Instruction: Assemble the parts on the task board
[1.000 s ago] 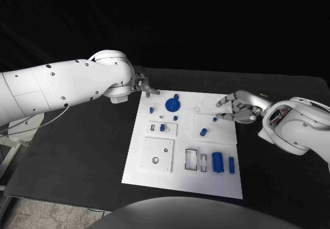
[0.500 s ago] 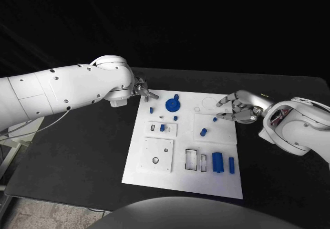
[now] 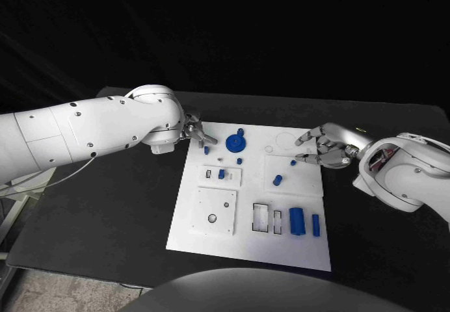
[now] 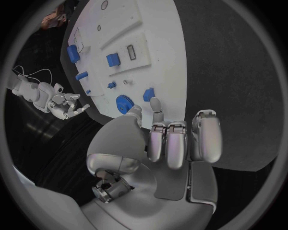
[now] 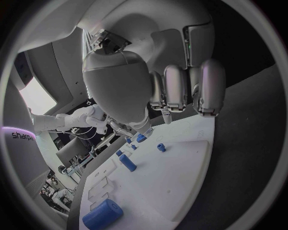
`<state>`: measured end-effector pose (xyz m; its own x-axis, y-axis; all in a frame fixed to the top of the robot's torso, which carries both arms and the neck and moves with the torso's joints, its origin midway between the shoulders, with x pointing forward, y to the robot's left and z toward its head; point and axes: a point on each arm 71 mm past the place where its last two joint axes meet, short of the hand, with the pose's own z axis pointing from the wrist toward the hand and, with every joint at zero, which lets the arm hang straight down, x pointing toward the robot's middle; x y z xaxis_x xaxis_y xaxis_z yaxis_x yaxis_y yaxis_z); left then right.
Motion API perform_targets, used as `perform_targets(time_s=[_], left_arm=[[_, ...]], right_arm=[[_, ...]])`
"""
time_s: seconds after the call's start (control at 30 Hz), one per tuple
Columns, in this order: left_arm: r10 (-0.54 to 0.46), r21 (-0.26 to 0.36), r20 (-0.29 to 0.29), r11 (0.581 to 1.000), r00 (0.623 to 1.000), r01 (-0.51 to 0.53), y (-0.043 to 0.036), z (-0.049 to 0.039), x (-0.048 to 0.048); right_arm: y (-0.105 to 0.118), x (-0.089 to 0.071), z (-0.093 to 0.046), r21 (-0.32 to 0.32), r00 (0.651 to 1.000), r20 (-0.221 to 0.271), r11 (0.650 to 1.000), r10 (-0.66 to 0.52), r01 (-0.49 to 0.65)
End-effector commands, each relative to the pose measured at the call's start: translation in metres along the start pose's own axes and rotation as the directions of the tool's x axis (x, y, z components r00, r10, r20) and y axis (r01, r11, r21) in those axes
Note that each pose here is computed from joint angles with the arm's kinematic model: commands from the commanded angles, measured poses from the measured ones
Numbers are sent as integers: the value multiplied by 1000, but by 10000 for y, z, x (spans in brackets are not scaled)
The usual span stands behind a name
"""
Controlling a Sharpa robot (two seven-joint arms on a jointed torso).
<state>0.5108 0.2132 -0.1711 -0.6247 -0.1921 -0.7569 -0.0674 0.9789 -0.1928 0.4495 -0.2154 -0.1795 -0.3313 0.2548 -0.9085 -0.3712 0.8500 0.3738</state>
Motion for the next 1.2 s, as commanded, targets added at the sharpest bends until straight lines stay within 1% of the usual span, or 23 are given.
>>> perform_targets(time_s=[0.03, 0.47, 0.9, 1.2], left_arm=[[2, 6, -26, 1000, 1000, -2, -6, -1, 34], [7, 6, -43, 1000, 999, -7, 4, 1, 87], [15, 13, -49, 1000, 999, -14, -12, -9, 120], [10, 10, -55, 1000, 998, -9, 0, 0, 128]], right_arm=[[5, 6, -1, -7, 1000, -1, 1000, -2, 2], [1, 15, -2, -6, 1000, -3, 1000, -1, 1], [-14, 21, -1, 0, 1000, -6, 1000, -2, 1], [-18, 23, 3, 1, 1000, -5, 1000, -1, 1]])
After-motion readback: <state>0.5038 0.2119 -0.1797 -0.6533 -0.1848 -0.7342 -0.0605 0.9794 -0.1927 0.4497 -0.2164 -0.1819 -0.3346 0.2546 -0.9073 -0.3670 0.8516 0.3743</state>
